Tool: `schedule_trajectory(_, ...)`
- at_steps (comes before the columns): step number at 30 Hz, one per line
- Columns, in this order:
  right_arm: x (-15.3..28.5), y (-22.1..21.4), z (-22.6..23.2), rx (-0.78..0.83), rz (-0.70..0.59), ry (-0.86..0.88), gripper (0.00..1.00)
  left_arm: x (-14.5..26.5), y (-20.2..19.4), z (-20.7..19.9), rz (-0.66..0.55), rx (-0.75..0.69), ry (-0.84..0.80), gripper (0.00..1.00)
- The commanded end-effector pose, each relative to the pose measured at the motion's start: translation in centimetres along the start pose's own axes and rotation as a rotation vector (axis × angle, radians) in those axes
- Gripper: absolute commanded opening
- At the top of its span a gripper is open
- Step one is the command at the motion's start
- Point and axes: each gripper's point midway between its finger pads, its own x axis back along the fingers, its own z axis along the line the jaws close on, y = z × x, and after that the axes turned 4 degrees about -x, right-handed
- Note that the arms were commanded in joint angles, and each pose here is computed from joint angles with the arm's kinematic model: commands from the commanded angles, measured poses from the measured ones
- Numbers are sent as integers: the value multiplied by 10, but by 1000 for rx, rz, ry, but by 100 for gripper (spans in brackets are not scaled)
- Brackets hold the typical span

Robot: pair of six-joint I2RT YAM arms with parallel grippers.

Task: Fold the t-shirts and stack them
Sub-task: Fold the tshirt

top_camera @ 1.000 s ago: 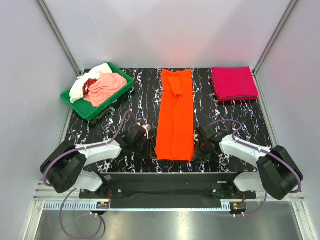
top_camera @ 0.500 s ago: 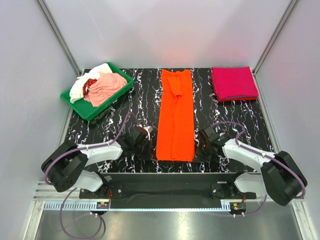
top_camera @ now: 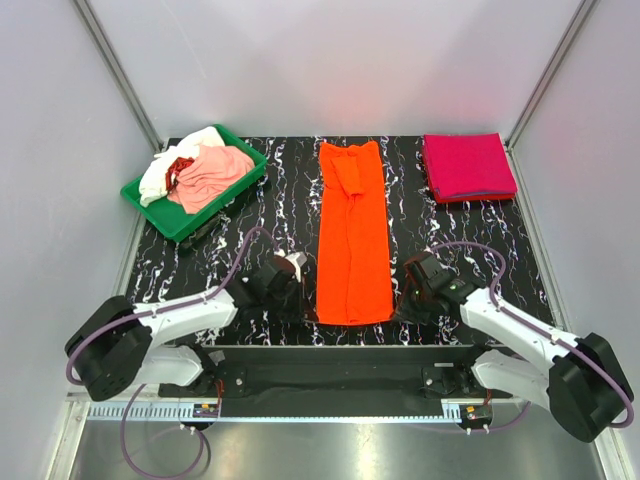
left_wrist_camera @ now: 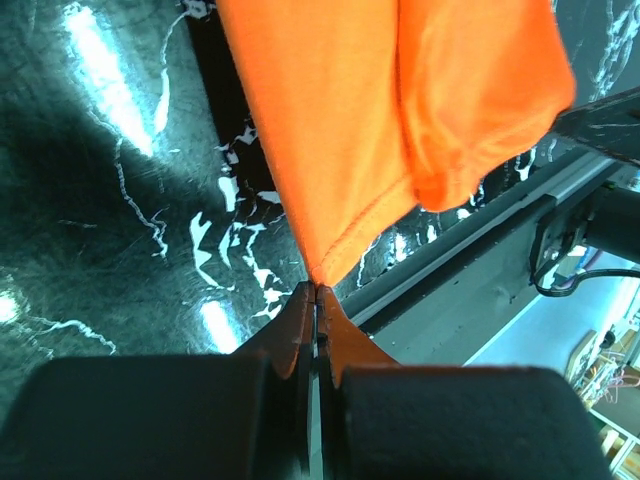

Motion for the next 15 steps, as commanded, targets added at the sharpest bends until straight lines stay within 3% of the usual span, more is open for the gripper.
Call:
schedule_trajectory(1, 10, 15, 10, 41, -71, 4, 0, 5, 18, -14, -33, -28, 2, 0)
schedule_trajectory(7, 18, 48, 42, 198, -138, -4, 0, 5, 51, -26, -61, -40, 1, 0)
schedule_trajectory(15, 0, 101, 81, 317, -150, -61, 0, 2, 132, -17, -122, -34, 41, 0)
